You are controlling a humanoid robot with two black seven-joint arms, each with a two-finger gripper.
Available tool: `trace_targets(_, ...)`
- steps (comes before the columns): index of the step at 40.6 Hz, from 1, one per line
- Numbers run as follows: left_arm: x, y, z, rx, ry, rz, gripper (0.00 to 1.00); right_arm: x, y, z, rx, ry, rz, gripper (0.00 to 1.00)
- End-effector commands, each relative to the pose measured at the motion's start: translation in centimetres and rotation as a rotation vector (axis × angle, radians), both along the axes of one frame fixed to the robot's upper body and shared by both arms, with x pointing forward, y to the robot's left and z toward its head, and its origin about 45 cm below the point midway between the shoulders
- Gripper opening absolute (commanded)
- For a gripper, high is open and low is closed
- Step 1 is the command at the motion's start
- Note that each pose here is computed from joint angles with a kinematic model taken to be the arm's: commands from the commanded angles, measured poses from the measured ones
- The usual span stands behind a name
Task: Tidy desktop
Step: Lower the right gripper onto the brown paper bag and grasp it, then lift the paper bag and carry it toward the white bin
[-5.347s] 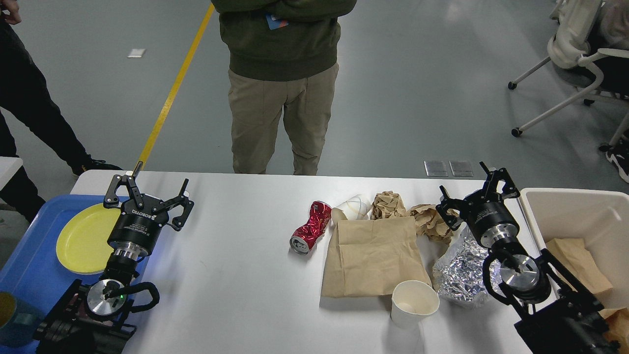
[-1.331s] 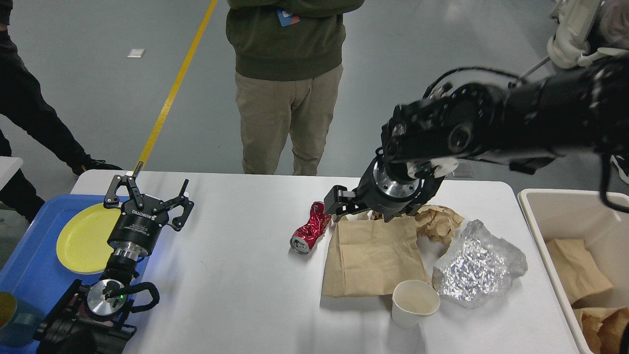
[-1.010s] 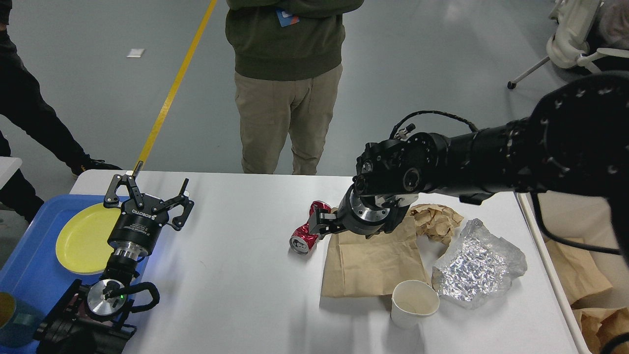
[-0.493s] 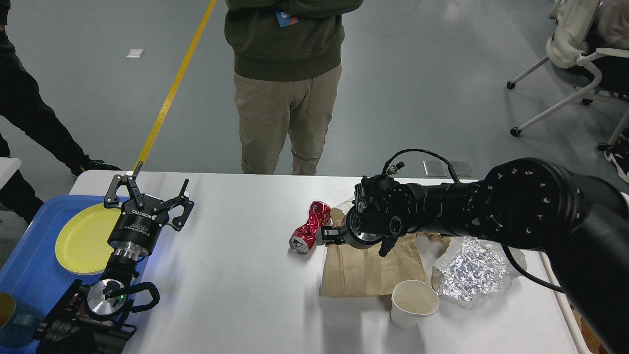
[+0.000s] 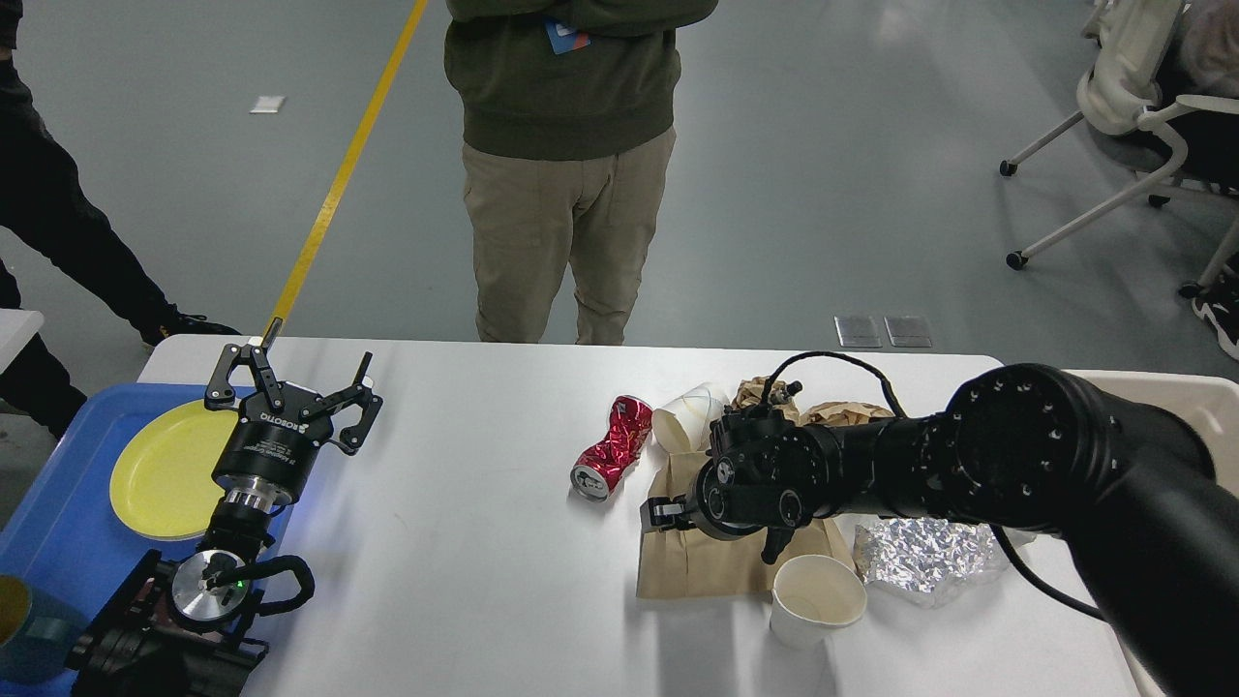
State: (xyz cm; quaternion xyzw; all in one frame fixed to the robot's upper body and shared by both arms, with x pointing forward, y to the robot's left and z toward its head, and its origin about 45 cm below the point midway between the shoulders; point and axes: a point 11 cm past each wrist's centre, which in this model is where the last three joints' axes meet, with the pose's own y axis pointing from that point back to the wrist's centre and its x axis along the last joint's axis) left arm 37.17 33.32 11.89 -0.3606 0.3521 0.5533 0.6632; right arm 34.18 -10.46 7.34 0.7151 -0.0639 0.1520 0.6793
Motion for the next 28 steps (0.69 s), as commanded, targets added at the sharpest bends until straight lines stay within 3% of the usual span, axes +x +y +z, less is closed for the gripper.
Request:
trace_targets(1, 0.0, 0.0, 0.0, 0.0, 0.0, 0.0, 0.96, -0.9, -0.3, -1.2, 0.011, -0.006, -0.022, 0.74)
trace_targets(4, 0.0, 0.0, 0.0, 0.0, 0.0, 0.0, 0.96, -1.1, -0.4, -1.6, 0.013, -0.008, -0.031, 0.57)
trace_targets(9, 0.0, 0.0, 0.0, 0.0, 0.0, 0.0, 0.96, -1.4, -0.5, -2.1, 0.022, -0.02, -0.043, 0.4)
trace_targets(10, 0.0, 0.0, 0.0, 0.0, 0.0, 0.0, 0.96, -1.5, -0.5, -2.1, 0.025, -0.017, -0.045, 0.31)
trace_targets(17, 0.0, 0.0, 0.0, 0.0, 0.0, 0.0, 0.96, -2.2, -0.6, -2.7, 0.033, 0.003, -0.055, 0.0)
trace_targets(28, 0.0, 0.0, 0.0, 0.0, 0.0, 0.0, 0.96, -2.3, -0.3, -2.6, 0.038, 0.01, -0.06, 0.0)
